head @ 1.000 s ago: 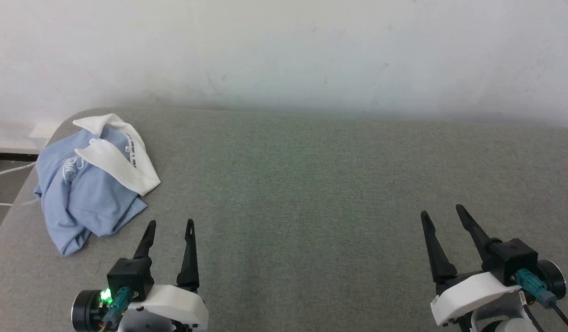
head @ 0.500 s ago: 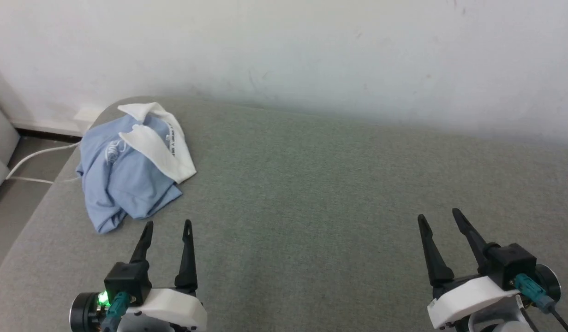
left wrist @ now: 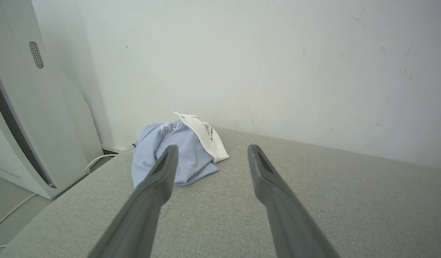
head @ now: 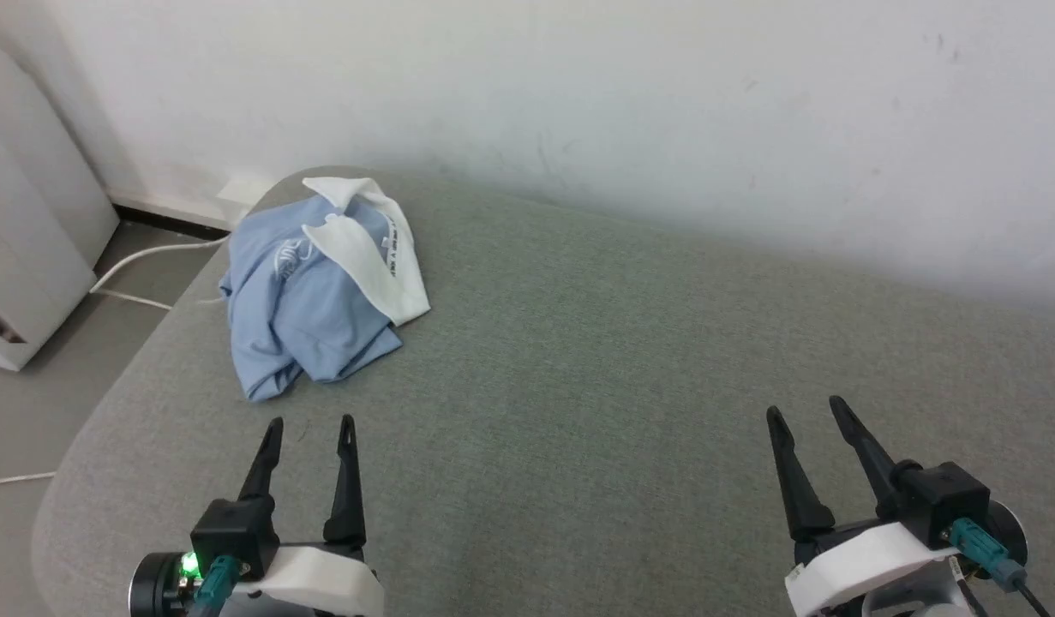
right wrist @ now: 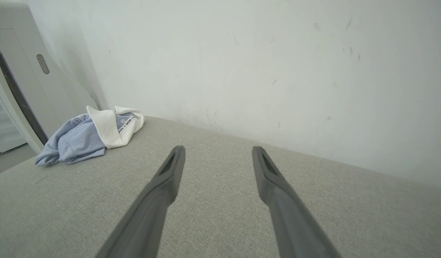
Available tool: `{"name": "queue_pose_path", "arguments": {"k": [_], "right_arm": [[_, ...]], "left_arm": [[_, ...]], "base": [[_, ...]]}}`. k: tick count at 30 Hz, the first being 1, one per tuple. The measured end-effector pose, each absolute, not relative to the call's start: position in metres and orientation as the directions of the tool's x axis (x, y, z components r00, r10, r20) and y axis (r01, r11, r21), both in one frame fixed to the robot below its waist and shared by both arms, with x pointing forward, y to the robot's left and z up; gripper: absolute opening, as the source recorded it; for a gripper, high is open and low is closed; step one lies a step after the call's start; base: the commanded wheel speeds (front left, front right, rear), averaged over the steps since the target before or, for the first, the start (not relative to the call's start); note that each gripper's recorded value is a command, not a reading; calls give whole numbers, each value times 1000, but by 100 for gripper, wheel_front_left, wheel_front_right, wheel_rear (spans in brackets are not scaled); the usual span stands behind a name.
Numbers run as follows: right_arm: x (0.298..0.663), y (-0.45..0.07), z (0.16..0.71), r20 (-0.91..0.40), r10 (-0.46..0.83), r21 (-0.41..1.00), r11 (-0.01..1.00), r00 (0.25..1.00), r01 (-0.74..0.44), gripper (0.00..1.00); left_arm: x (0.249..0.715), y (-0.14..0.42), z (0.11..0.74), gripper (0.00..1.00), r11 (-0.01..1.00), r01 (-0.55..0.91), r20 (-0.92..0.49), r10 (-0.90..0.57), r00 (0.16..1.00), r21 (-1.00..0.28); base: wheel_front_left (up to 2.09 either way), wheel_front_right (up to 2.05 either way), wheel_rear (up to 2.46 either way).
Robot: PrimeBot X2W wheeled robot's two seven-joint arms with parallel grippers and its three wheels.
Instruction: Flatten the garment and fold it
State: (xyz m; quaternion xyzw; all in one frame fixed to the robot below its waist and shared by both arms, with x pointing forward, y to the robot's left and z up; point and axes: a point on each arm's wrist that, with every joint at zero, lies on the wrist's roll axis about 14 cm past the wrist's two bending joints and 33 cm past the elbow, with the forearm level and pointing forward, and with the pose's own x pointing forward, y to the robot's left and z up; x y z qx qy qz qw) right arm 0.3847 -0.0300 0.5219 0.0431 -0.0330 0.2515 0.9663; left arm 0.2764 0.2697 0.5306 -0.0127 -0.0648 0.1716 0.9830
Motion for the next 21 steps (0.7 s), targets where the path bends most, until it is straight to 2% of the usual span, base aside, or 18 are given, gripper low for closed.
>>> {"name": "queue_pose_path", "arguments": {"k": [21], "right_arm": [[378,15,520,101,591,92,795,800,-599,100]], "left_arm": [[236,294,530,100,894,-443,152,448,881,-70]], "base": [[0,0,0]]}}
